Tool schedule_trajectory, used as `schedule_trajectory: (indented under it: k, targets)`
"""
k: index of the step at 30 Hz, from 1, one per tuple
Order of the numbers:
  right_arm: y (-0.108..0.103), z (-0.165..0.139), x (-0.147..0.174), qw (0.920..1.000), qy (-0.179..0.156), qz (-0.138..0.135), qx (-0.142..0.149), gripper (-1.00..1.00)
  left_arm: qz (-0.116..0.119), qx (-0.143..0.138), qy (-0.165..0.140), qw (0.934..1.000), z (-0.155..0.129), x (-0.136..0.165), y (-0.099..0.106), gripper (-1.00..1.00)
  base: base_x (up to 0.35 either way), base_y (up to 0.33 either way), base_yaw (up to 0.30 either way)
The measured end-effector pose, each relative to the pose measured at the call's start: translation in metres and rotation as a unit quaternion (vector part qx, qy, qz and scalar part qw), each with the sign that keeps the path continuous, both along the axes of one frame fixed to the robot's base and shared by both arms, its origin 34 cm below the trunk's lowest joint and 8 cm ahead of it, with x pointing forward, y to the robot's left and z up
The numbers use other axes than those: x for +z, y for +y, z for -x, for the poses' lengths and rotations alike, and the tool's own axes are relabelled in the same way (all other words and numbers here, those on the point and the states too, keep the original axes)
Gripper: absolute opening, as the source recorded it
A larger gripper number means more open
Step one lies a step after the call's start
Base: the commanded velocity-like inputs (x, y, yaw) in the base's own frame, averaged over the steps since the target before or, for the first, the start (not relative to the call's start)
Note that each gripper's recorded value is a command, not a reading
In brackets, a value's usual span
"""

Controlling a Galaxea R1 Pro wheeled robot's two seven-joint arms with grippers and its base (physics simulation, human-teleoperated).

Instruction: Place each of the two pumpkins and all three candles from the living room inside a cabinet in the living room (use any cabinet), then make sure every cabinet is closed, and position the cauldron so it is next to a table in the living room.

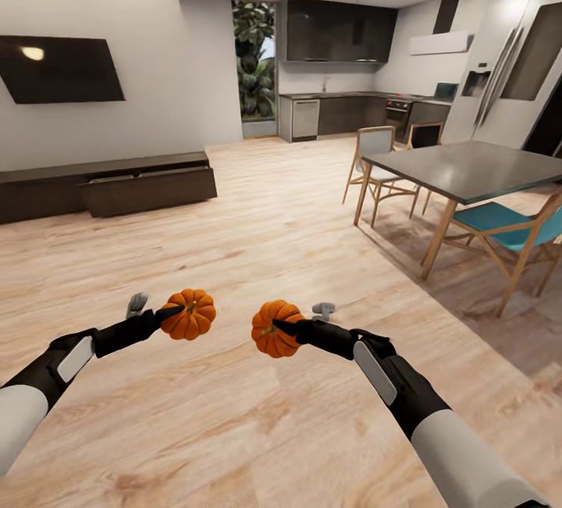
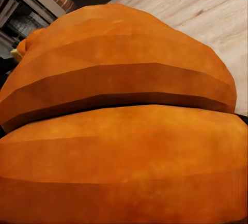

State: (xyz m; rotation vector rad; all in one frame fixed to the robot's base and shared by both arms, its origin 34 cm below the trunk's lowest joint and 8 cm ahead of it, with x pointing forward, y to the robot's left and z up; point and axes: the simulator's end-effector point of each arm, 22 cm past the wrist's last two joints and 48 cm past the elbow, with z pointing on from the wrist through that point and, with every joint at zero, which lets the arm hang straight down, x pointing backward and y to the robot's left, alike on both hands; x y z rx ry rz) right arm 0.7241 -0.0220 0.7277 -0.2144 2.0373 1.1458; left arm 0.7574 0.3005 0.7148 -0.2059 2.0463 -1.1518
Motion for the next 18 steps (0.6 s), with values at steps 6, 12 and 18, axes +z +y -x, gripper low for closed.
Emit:
schedule_trajectory:
  k: [6,12,18]
  targets:
    - [-0.0002,0.0011,-0.0042,1.0000,0.005,0.001,0.000,-1.00,0.000,0.000,0.000,1.0000,-0.0002,0.0003,-0.0003,-1.00,0.000,0.000,0.286]
    - [-0.0006,0.0013,-0.0055,1.0000,0.006,0.002,-0.001,-1.00,0.001,0.000,0.000,1.0000,0.0000,-0.0001,-0.0008,-1.00,0.000,0.000,0.282]
    - [-0.0007,0.0015,-0.0061,1.0000,0.007,0.002,-0.001,-1.00,0.000,-0.001,0.001,1.0000,0.0001,-0.0004,-0.0011,-1.00,0.000,0.000,0.271]
